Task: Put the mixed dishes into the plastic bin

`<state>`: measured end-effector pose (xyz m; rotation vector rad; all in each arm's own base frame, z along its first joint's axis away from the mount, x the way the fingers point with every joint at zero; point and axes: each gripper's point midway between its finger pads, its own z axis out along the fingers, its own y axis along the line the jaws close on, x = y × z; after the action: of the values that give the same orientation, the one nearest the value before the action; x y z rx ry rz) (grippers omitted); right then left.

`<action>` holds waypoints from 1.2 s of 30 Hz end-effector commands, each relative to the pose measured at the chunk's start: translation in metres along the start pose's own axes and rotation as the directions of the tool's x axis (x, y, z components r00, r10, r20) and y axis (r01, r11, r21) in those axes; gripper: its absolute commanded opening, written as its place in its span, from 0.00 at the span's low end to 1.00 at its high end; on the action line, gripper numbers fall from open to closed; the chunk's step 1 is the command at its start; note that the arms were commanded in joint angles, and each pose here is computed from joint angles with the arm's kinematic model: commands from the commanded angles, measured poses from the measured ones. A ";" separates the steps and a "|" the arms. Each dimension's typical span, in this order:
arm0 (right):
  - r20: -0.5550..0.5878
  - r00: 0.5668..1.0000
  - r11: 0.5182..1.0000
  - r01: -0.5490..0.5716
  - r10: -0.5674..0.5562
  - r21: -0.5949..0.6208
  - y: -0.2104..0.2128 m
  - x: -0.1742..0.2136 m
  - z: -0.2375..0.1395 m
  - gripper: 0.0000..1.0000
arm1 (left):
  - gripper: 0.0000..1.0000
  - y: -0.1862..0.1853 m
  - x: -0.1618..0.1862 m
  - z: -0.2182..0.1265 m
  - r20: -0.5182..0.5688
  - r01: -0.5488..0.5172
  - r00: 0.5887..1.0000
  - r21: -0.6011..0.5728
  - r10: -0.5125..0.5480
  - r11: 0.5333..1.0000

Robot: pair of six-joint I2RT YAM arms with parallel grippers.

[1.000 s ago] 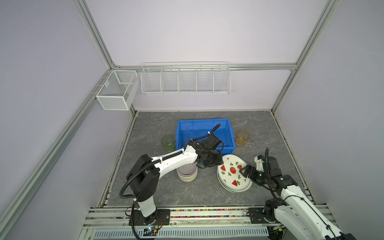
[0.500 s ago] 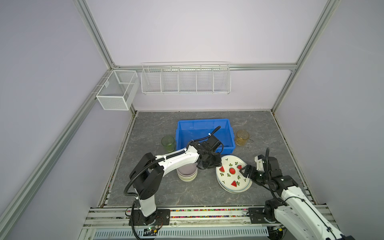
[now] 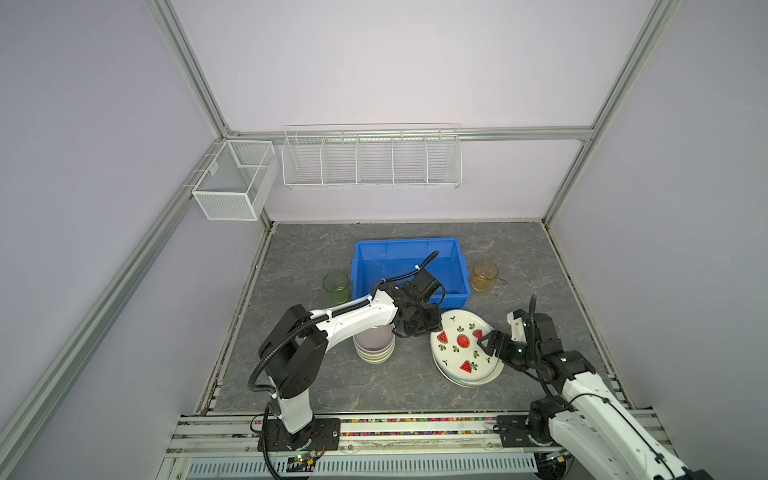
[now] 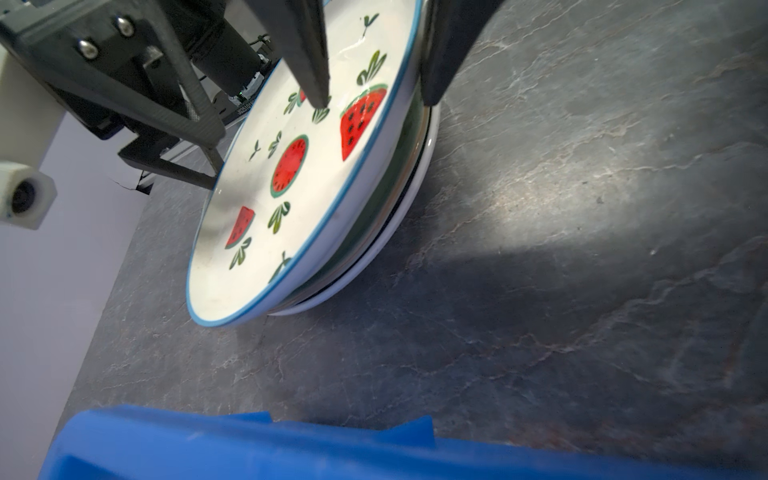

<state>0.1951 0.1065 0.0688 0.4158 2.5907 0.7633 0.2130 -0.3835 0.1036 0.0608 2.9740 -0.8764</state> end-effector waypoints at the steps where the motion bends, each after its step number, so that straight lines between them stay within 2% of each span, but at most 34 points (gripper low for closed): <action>1: -0.085 0.996 0.991 0.006 -0.017 -0.132 0.026 0.017 0.000 0.81 | 0.37 -0.065 0.016 -0.009 -0.056 -0.060 0.996 0.251 0.076 0.966; 16: -0.086 0.995 0.991 0.029 -0.041 -0.134 0.033 0.019 0.001 0.82 | 0.37 -0.072 0.014 -0.021 -0.040 -0.060 0.996 0.278 0.074 0.959; 36: -0.045 0.998 0.995 0.039 -0.043 -0.090 0.027 0.016 -0.008 0.84 | 0.37 -0.053 0.010 -0.029 -0.018 -0.064 0.997 0.224 0.070 0.972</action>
<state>0.1800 0.1260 0.0758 0.3378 2.6118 0.8502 0.1993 -0.4104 0.1352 0.1503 2.9179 -1.1440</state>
